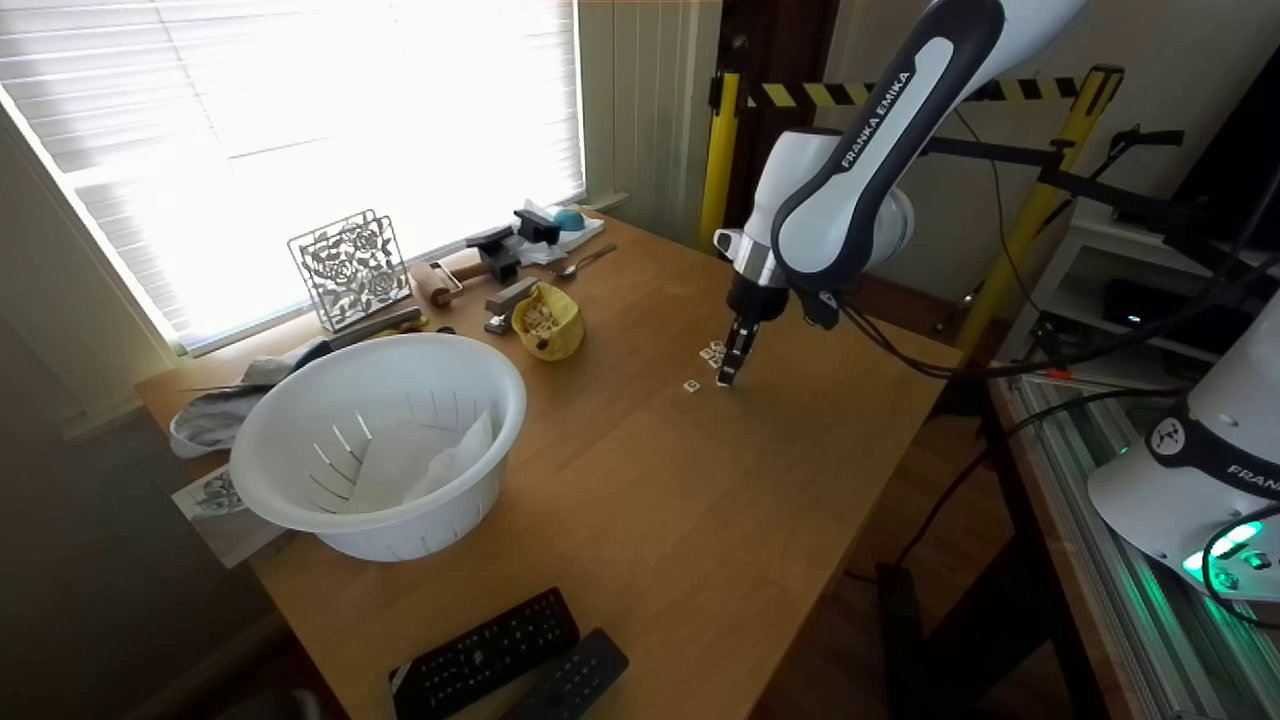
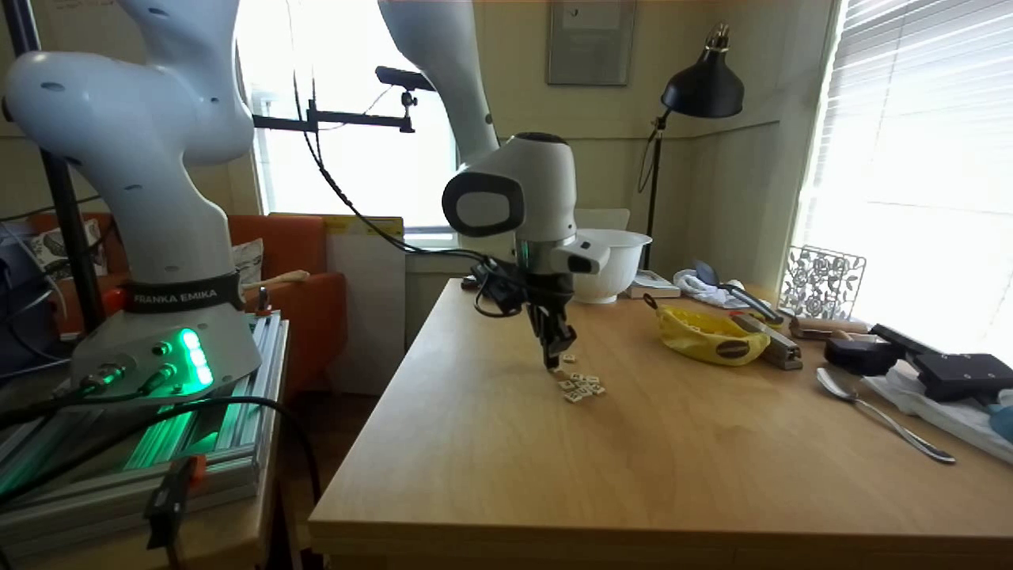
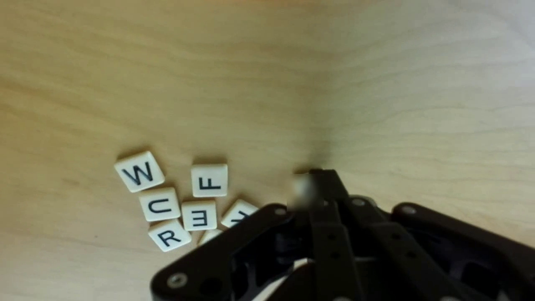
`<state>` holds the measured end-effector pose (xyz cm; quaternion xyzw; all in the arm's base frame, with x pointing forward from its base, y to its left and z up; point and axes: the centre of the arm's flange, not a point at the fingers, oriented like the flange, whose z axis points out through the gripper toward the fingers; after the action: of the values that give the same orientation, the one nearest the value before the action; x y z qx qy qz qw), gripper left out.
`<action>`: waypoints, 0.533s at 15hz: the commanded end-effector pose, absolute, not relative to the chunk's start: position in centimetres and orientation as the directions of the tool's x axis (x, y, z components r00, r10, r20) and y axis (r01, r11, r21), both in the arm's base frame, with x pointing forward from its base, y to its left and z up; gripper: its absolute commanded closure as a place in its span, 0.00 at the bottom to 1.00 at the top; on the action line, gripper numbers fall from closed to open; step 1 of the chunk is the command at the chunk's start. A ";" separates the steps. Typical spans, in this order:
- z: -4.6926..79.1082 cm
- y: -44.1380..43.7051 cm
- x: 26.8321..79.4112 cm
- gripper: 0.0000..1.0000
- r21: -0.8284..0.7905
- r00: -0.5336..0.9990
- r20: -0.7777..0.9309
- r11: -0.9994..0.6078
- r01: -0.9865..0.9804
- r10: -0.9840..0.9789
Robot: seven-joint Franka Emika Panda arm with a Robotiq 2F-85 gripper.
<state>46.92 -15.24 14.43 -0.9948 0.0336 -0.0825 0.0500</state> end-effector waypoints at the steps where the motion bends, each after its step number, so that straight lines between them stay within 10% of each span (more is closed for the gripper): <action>1: 13.0 -16.1 47.2 1.00 -0.118 0.986 0.165 -0.993 0.029 0.009; 8: 12.7 -16.5 47.7 1.00 -0.119 0.977 0.186 -0.984 0.133 0.109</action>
<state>47.47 -15.91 14.36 -0.9935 -0.0350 -0.0946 0.0535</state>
